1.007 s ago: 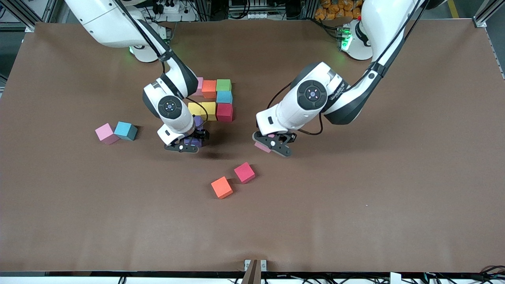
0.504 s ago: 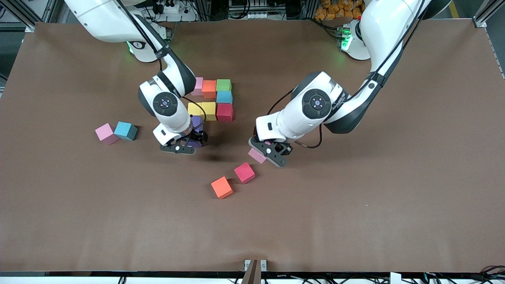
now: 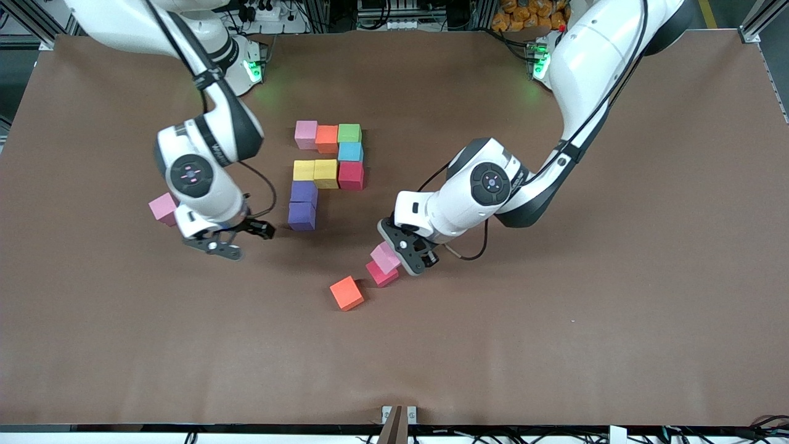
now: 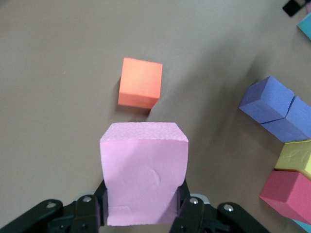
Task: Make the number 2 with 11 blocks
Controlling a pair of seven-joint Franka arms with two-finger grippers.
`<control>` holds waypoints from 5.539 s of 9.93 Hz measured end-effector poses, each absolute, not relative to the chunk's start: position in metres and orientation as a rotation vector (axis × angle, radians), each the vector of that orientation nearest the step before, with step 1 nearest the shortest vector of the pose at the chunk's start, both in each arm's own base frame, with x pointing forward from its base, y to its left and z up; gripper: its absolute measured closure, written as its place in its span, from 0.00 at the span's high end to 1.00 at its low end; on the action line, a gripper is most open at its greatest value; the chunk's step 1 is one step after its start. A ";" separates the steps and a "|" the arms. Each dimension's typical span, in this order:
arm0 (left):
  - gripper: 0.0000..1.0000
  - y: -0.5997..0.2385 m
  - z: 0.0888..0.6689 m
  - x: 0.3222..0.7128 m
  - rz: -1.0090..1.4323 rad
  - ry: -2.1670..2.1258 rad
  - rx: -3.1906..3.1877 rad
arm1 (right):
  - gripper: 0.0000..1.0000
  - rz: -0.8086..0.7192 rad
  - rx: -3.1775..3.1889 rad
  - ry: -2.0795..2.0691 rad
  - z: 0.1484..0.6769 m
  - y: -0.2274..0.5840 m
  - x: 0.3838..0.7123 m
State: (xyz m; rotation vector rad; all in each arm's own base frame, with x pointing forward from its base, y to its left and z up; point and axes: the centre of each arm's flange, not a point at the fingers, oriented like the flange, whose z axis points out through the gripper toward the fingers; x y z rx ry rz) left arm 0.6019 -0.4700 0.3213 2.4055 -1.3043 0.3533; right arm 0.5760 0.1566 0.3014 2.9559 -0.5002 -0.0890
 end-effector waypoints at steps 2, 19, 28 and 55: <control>0.54 -0.495 0.317 0.591 0.409 -1.462 2.301 | 1.00 -0.130 2.947 -0.501 0.299 0.120 0.582; 0.54 -0.616 0.217 0.477 0.428 -1.932 2.068 | 1.00 -0.438 2.974 -0.252 0.221 -0.007 0.494; 0.54 -0.626 0.207 0.478 0.460 -1.916 2.058 | 1.00 -0.474 3.114 -0.248 0.212 -0.054 0.484; 0.54 -0.628 0.199 0.470 0.411 -1.983 1.995 | 0.47 -0.421 3.151 -0.291 0.233 -0.038 0.510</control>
